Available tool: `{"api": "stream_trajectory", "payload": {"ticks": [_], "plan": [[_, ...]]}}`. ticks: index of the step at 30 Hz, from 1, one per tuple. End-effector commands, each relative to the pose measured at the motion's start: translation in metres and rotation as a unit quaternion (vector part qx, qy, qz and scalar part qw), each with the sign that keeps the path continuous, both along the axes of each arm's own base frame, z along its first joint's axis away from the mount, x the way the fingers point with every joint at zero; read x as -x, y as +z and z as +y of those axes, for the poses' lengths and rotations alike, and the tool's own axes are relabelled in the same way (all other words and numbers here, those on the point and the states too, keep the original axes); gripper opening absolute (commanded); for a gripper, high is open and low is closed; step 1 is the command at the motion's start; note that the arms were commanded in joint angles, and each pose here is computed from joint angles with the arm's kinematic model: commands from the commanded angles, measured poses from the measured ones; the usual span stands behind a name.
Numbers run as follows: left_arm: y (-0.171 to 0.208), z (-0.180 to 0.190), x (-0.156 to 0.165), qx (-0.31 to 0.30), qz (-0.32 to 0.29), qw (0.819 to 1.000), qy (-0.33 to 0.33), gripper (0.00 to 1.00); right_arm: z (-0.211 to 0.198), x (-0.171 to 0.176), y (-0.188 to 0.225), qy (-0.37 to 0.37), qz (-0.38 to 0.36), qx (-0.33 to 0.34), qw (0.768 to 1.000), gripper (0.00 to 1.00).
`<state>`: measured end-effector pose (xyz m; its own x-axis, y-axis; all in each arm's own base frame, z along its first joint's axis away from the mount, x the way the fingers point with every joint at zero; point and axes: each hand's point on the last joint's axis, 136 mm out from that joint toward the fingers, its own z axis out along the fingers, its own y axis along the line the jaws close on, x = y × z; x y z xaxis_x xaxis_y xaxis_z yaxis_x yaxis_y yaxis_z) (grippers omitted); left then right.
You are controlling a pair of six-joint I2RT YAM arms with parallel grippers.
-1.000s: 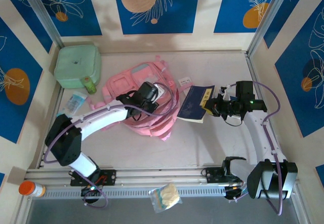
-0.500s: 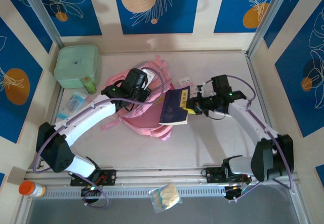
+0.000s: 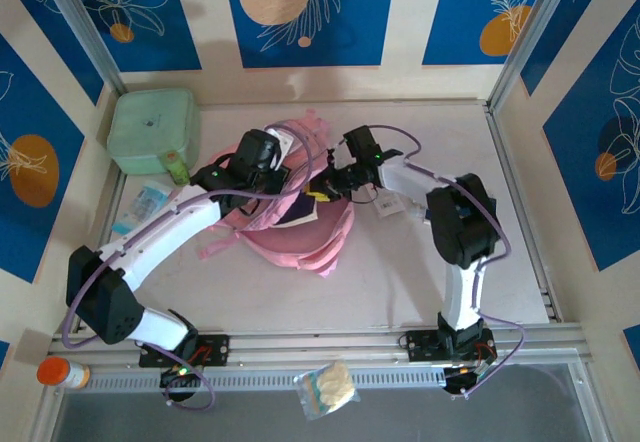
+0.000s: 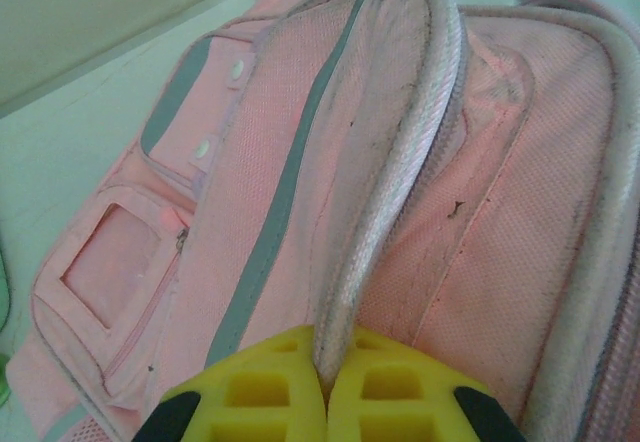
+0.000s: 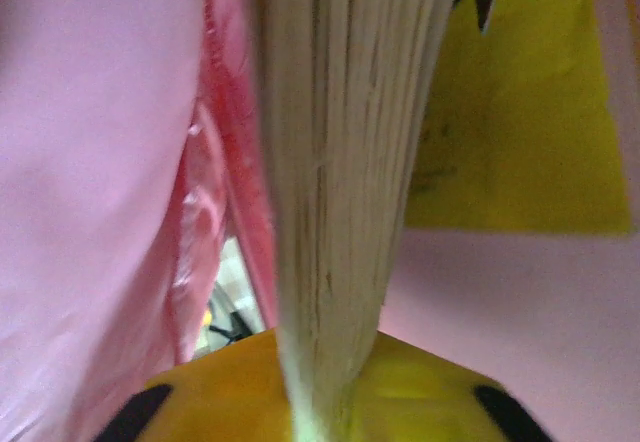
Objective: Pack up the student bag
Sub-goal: Place the book in the student bag, then move the book to the student bag.
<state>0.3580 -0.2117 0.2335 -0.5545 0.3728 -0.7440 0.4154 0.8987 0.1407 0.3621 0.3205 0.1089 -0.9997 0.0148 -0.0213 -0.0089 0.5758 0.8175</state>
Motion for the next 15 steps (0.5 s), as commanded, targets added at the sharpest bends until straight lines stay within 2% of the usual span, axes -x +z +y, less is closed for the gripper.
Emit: {"api": "stream_trajectory", "payload": {"ticks": [1, 4, 6, 10, 13, 15], "plan": [[0.043, 0.003, -0.008, 0.061, -0.046, 0.997, 0.023, 0.00, -0.003, -0.010, -0.007, -0.003, -0.022, 0.024, 0.999, 0.30], [0.040, 0.002, -0.007, 0.062, -0.040, 0.997, 0.020, 0.00, -0.017, -0.001, -0.004, -0.016, -0.033, 0.052, 0.998, 0.46], [0.039, 0.000, -0.005, 0.066, -0.037, 0.997, 0.014, 0.00, -0.033, 0.008, -0.003, -0.031, -0.031, 0.081, 0.996, 0.49], [0.040, -0.005, 0.000, 0.082, -0.030, 0.996, -0.002, 0.00, -0.058, 0.036, 0.002, -0.049, -0.032, 0.135, 0.989, 0.49], [0.041, -0.005, 0.003, 0.087, -0.029, 0.996, -0.003, 0.00, -0.058, 0.064, 0.000, -0.041, -0.016, 0.156, 0.987, 0.43], [0.041, -0.005, 0.004, 0.088, -0.031, 0.996, -0.006, 0.00, -0.046, 0.079, 0.001, -0.030, -0.016, 0.142, 0.989, 0.38]]}}
